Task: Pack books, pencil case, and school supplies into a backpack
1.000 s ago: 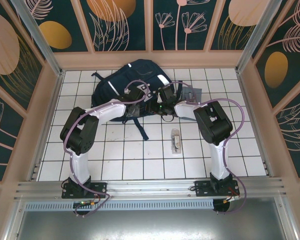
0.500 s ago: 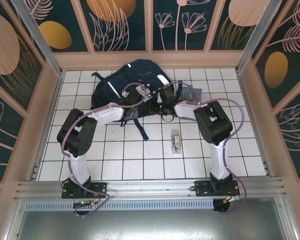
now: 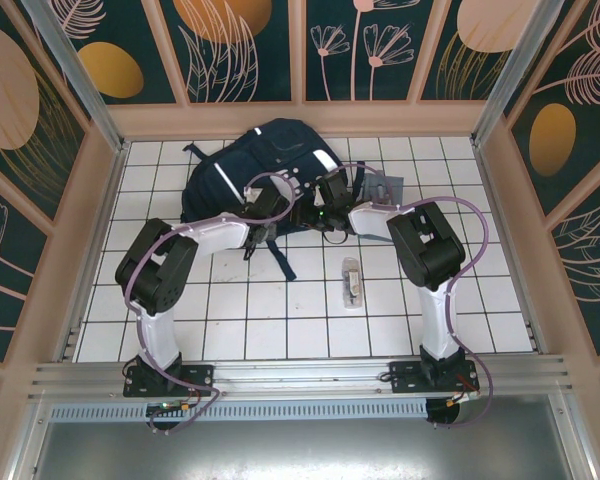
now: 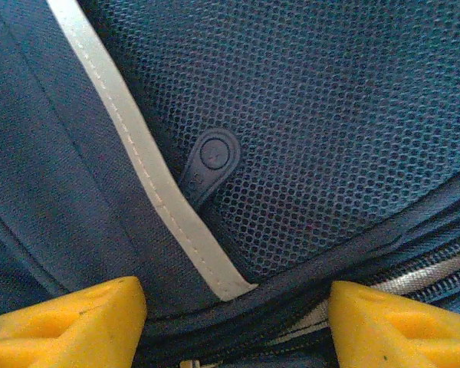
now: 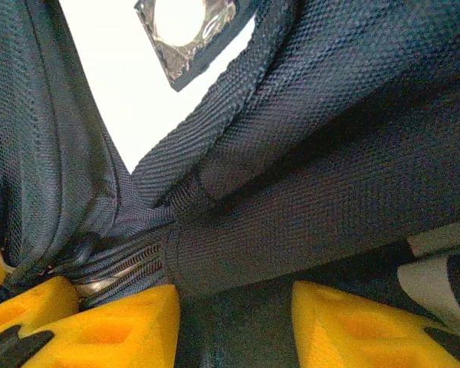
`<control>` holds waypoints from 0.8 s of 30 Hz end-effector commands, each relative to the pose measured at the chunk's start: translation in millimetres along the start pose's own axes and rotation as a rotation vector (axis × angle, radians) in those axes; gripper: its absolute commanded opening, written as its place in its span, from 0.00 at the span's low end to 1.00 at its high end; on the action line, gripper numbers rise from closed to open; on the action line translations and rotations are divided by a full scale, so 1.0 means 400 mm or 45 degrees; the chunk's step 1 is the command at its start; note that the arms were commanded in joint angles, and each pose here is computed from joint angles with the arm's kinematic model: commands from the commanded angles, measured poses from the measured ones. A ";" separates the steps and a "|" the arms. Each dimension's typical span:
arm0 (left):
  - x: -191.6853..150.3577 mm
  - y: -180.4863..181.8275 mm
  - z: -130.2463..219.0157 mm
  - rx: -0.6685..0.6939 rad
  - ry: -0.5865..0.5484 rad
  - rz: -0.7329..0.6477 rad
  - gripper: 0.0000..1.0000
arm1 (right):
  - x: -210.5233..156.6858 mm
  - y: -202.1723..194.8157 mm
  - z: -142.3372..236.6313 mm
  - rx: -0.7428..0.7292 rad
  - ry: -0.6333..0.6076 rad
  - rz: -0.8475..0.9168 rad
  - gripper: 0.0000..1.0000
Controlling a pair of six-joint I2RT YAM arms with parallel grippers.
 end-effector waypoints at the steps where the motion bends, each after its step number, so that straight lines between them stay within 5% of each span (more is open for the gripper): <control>1: -0.110 0.201 -0.007 0.318 0.200 -0.079 0.61 | -0.083 -0.109 -0.021 -0.154 0.103 -0.100 0.44; 15: -0.017 0.175 0.083 0.134 0.114 0.059 0.56 | -0.069 -0.086 -0.023 -0.136 0.098 -0.090 0.43; 24: 0.039 0.087 0.137 -0.130 0.099 0.175 0.67 | -0.057 -0.076 -0.013 -0.136 0.089 -0.071 0.43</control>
Point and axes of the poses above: each hand's point on the last joint's axis, 136 mm out from that joint toward the fingers, its own z axis back along the fingers, its own y axis along the line the jaws close on, x = y × z, the point moved 1 cm from there along z, back along the fingers, and after that the axes turned 7 degrees about z, right-handed, at the moved point
